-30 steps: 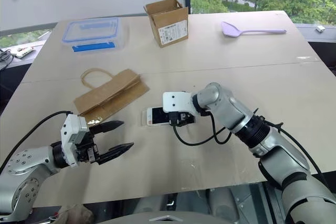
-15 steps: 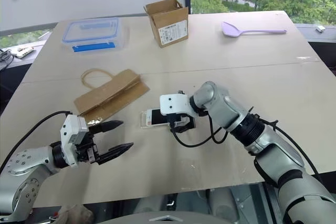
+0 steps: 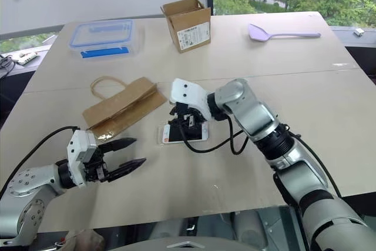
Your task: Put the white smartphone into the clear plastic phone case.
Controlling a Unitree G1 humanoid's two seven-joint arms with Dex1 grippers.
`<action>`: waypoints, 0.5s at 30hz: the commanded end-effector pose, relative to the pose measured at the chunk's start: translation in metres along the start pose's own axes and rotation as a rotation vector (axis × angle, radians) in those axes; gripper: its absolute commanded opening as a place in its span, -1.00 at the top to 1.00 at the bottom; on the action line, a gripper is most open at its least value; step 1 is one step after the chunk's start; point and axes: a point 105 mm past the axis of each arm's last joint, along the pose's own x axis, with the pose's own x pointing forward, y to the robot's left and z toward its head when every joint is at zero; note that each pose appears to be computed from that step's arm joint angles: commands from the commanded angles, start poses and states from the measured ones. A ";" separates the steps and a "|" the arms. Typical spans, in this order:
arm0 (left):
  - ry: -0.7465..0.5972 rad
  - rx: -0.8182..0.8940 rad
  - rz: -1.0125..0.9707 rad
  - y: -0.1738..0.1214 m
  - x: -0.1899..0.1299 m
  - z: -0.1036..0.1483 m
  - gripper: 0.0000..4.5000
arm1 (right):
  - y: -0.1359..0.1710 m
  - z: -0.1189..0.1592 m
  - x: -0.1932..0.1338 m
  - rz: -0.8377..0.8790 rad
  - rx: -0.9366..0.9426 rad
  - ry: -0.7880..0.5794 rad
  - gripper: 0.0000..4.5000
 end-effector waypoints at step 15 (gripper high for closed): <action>-0.023 0.042 0.030 0.001 -0.010 0.005 0.35 | 0.007 -0.057 0.043 0.096 -0.138 0.193 1.00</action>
